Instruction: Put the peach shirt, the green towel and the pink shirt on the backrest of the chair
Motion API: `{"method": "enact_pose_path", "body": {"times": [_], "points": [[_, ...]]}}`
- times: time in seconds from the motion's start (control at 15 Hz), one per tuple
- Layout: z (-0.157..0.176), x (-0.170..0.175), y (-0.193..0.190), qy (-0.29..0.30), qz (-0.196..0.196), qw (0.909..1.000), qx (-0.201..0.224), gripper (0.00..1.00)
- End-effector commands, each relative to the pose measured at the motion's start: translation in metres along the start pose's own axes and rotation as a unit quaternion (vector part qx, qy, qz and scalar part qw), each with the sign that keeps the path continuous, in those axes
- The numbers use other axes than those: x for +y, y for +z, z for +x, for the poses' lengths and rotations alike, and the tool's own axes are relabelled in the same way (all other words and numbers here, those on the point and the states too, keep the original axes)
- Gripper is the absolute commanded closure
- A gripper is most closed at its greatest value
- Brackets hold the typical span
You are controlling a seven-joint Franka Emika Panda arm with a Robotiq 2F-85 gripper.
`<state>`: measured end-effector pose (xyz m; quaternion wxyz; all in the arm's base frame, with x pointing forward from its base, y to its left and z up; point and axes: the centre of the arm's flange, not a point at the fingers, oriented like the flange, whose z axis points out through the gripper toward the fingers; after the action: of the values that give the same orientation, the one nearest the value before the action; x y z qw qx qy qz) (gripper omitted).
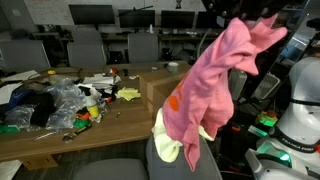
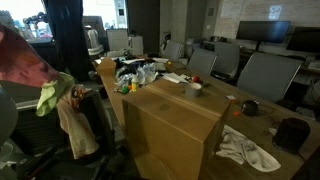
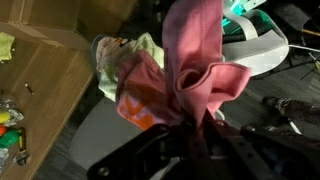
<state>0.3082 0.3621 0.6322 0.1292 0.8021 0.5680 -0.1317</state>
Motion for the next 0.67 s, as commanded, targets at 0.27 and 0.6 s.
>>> {"method": "enact_pose_path", "body": {"times": [0.27,0.6], "points": [[0.005,0.007,-0.007,0.004,0.009,0.9999,0.008,0.97],[0.003,0.020,0.017,0.025,0.007,0.9996,-0.007,0.97]]}}
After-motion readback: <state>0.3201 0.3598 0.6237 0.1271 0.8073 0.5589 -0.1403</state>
